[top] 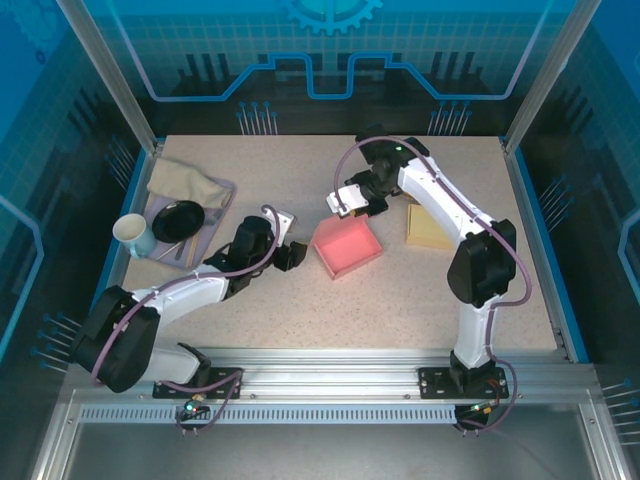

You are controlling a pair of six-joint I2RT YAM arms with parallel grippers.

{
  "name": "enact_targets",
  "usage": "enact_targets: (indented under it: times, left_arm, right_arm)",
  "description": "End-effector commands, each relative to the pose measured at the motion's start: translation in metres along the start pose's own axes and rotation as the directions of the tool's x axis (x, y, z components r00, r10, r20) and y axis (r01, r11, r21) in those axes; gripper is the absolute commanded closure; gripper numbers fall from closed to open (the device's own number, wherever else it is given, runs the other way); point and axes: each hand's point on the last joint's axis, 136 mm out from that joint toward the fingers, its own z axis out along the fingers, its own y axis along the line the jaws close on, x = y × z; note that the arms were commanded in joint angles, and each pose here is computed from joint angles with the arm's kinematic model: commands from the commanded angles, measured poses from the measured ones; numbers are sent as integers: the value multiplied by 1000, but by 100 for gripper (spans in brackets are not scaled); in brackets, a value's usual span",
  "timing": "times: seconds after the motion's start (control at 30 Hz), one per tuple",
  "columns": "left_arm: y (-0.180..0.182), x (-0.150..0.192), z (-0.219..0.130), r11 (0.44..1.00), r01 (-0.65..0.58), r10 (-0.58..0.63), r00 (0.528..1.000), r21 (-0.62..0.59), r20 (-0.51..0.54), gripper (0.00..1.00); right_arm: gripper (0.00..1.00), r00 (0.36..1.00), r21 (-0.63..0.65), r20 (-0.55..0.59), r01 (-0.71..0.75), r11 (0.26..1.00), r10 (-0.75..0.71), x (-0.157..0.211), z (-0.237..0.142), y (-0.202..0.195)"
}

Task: Fold the paper box

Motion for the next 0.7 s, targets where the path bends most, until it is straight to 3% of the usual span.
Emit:
enact_targets:
  times: [0.0,0.67]
  left_arm:
    - [-8,-25,-3,998,-49,47,997,34,56,35]
    - [-58,-49,-9,964,-91,74,994,250,80,36]
  right_arm:
    - [93,998,7,55,11,1000,-12,-12,-25,5]
    - [94,992,1,122,11,1000,-11,-38,-39,4]
